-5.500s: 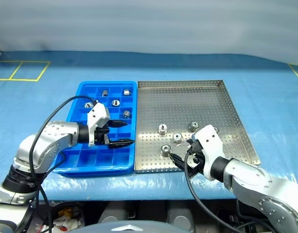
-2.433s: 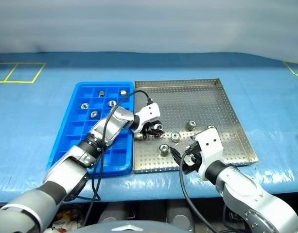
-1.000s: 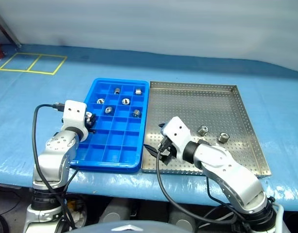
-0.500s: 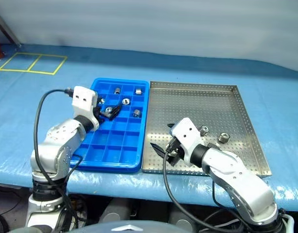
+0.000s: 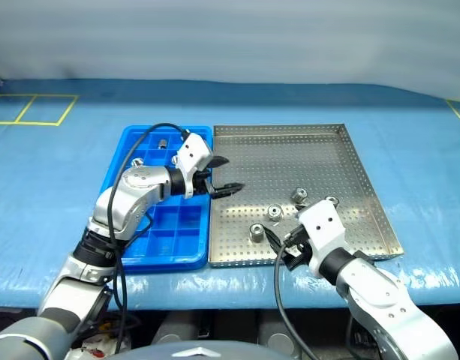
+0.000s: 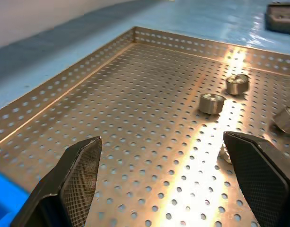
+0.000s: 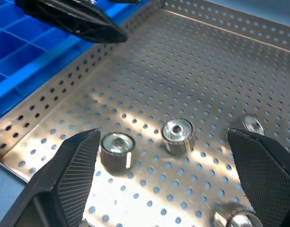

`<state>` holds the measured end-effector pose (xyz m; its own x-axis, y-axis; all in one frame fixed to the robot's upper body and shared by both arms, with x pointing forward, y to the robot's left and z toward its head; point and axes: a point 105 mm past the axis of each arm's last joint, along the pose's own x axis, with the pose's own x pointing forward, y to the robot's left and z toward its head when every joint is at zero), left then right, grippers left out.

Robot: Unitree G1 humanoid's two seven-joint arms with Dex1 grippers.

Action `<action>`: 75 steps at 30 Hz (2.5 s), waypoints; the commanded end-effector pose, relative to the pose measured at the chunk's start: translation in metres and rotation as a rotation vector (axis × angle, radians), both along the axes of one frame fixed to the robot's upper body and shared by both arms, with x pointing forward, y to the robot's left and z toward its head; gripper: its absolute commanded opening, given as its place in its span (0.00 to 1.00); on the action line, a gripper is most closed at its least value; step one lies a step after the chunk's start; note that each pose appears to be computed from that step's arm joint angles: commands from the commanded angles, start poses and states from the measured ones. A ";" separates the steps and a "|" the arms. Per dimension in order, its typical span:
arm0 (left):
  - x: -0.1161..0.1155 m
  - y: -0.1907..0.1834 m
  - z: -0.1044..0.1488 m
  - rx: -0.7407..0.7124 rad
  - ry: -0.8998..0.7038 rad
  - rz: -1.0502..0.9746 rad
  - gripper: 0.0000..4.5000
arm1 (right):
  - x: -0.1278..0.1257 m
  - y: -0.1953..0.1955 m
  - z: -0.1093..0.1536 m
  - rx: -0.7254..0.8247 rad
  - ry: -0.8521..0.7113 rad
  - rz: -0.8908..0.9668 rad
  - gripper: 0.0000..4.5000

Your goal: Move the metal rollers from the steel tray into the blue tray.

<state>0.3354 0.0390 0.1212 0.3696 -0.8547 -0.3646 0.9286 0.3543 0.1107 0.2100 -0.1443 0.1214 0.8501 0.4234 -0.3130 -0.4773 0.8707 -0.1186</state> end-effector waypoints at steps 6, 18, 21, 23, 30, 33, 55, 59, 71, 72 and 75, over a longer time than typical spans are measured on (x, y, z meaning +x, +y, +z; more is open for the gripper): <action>-0.003 -0.017 -0.001 0.140 -0.007 -0.250 0.99 | -0.006 -0.002 0.014 0.020 -0.090 -0.045 1.00; -0.024 -0.035 -0.037 0.288 0.104 -0.425 0.99 | -0.004 0.000 0.014 0.017 -0.098 -0.061 1.00; -0.023 -0.043 -0.042 0.274 0.107 -0.403 0.99 | -0.005 -0.001 0.014 0.017 -0.096 -0.070 1.00; -0.026 -0.048 -0.045 0.273 0.112 -0.410 0.99 | -0.004 -0.001 0.014 0.017 -0.097 -0.071 1.00; -0.035 -0.055 -0.055 0.292 0.129 -0.445 0.99 | -0.003 -0.001 0.015 0.014 -0.104 -0.071 1.00; -0.040 -0.054 -0.059 0.316 0.136 -0.474 0.99 | -0.002 -0.002 0.016 0.013 -0.108 -0.073 1.00; -0.015 0.003 0.015 -0.026 0.071 -0.063 0.37 | 0.007 0.015 0.022 0.033 -0.128 -0.004 1.00; -0.005 0.036 0.024 -0.069 -0.012 0.215 0.37 | 0.013 0.026 0.024 0.042 -0.131 0.058 1.00; -0.026 0.124 0.028 -0.041 -0.201 0.791 0.37 | 0.046 0.080 0.021 0.000 -0.127 0.385 1.00; -0.030 0.125 0.027 -0.033 -0.198 0.799 0.37 | 0.048 0.084 0.019 -0.011 -0.127 0.411 1.00; -0.038 0.130 0.021 0.002 -0.184 0.810 0.37 | 0.050 0.097 0.018 -0.020 -0.134 0.472 1.00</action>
<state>0.3017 0.1690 0.1271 0.9102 -0.2982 -0.2875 0.3617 0.9104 0.2008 0.2609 -0.0542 0.1312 0.6191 0.7396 -0.2640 -0.7852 0.5882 -0.1936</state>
